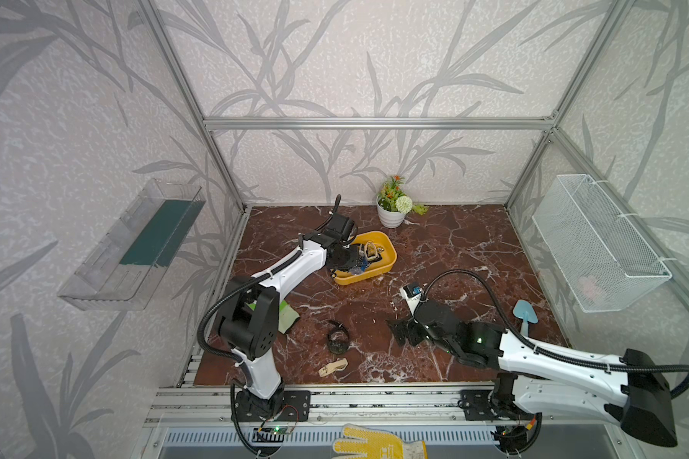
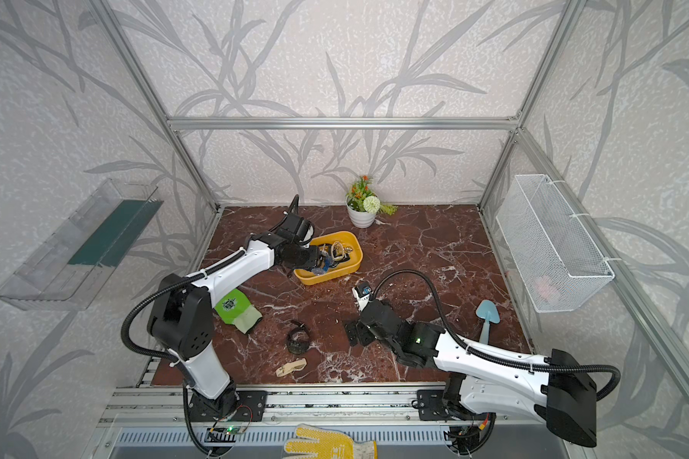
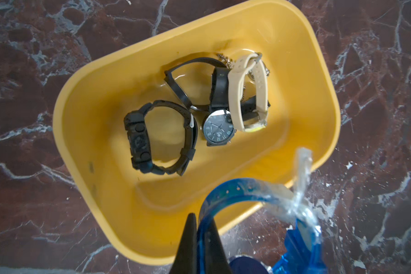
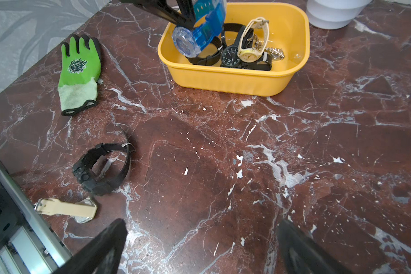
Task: Put the watch into the storage box
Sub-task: Place the watch in the storage box.
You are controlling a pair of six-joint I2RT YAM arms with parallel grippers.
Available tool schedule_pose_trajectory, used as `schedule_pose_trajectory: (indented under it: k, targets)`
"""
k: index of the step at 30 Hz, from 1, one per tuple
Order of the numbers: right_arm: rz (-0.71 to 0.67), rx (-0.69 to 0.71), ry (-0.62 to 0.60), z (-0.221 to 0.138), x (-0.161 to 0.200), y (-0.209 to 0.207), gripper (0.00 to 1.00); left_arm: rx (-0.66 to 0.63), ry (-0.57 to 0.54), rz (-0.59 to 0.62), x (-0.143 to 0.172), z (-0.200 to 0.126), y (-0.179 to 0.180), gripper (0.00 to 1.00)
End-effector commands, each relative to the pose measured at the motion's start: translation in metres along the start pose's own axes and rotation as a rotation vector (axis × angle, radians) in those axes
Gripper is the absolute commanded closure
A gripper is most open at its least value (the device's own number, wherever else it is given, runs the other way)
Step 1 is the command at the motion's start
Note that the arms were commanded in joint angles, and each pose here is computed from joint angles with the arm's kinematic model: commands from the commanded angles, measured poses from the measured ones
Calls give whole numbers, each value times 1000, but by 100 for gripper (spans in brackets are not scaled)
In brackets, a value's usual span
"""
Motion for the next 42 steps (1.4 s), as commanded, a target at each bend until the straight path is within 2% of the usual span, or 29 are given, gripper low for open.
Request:
schedule_pose_trajectory:
  k: [1, 17, 24, 30, 34, 38, 42]
  targets:
    - [24, 15, -41, -5, -9, -1, 1, -16, -6, 17, -10, 2, -2, 100]
    - [25, 23, -37, -1, -12, 0, 1, -78, 66, -11, -14, 47, 3, 99]
    - [23, 26, -37, -1, -13, 0, 1, -44, 16, -19, -22, 27, -1, 54]
    - [20, 23, -39, 1, -17, 2, 1, -1, -89, -21, -30, -22, -5, 36]
    - [11, 22, -38, 3, -19, 3, 1, 17, -157, -26, -28, -58, -2, 27]
    - [10, 20, -46, 4, -22, 4, 1, -12, -199, -25, -7, -86, 16, 19]
    - [3, -3, -46, 9, -25, 8, 1, -16, -153, -26, 32, -98, 40, 16]
Point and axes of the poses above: each gripper's point midway between its finger pads, its own z axis out along the fingers, its own y axis along the line the jaws close on, x = y × z, the point moved 8 cm from there along -z, back along the fingers, and after that the axes turned 14 degrees about -z, right-handed, at the moved point
